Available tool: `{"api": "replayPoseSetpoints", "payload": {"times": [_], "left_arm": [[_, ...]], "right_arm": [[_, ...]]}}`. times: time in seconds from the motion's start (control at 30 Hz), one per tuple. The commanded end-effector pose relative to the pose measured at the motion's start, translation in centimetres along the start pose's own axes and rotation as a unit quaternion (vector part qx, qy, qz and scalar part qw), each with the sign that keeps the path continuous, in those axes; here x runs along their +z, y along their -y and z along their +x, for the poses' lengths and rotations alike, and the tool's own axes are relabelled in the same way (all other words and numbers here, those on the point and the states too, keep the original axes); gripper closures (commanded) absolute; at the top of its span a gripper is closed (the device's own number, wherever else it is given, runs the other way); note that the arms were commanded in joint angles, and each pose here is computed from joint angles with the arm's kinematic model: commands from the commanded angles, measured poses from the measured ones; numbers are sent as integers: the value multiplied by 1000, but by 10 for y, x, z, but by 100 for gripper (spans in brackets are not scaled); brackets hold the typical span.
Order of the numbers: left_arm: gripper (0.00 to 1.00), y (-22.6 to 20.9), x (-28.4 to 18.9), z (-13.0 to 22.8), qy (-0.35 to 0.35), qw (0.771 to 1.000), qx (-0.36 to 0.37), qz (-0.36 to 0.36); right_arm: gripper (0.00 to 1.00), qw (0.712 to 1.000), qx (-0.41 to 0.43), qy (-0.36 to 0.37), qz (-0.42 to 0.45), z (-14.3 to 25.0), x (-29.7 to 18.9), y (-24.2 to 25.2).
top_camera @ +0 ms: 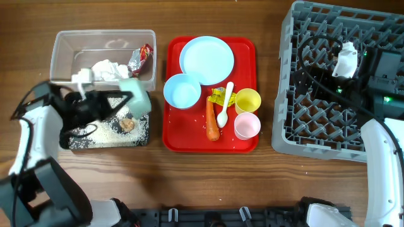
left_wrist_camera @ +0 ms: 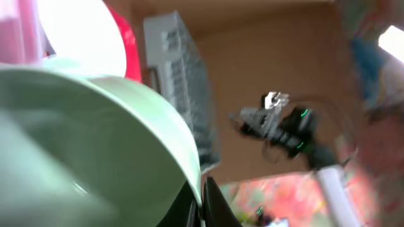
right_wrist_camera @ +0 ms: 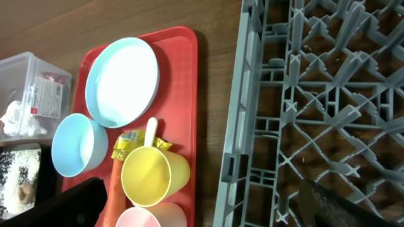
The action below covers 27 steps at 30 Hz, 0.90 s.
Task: Sort waste into correct bins and load items into the dishwasher rack
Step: 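Tip the green bowl over the black tray to empty the scraps, then place the green bowl back on the red tray with the left gripper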
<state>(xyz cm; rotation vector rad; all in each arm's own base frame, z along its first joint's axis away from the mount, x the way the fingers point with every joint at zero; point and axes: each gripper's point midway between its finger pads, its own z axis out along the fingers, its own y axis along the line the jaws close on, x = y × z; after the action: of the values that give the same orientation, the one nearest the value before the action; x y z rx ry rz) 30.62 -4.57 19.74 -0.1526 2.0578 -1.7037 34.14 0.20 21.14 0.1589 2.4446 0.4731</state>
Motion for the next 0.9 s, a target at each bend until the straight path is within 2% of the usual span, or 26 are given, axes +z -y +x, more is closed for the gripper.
{"api": "replayPoseSetpoints", "payload": {"times": [0.0,0.07,0.13,0.17,0.23,0.33,0.43,0.57,0.6,0.67,0.7,0.73,0.87], "left_arm": [[96,18,33,17,-83,983,87,-135],[96,0,51,30,-108,954,98,-261],[96,-16,70,48,-129,915,120,-364],[96,-21,77,54,-137,902,129,-389],[96,-34,98,76,-160,859,166,-456],[96,-57,129,111,-204,813,210,-503],[96,-83,153,138,-247,796,216,-508],[96,-114,156,160,-288,772,201,-530],[91,-118,155,161,-293,768,199,-533],[58,-118,156,161,-292,769,199,-533],[47,-117,156,160,-291,769,199,-533],[42,-115,156,159,-291,769,199,-533],[37,-80,166,129,-272,778,197,-532]], "right_arm": [[0,1000,4,7,-7,-5,-2,-3],[0,1000,4,7,-7,-5,-2,-3],[0,1000,4,6,-7,-5,-2,-3],[0,1000,4,6,-7,-5,-2,-3],[0,1000,4,6,-7,-5,-2,-3],[0,1000,4,6,-8,-5,-2,-3],[0,1000,4,6,-8,-5,-2,-3],[0,1000,5,5,-7,-4,-2,-3],[0,1000,5,5,-7,-5,-2,-3],[0,1000,5,5,-7,-5,-2,-3],[0,1000,4,6,-7,-5,-2,-3],[0,1000,4,6,-7,-5,-2,-3],[0,1000,4,7,-7,-5,-2,-3]]}}
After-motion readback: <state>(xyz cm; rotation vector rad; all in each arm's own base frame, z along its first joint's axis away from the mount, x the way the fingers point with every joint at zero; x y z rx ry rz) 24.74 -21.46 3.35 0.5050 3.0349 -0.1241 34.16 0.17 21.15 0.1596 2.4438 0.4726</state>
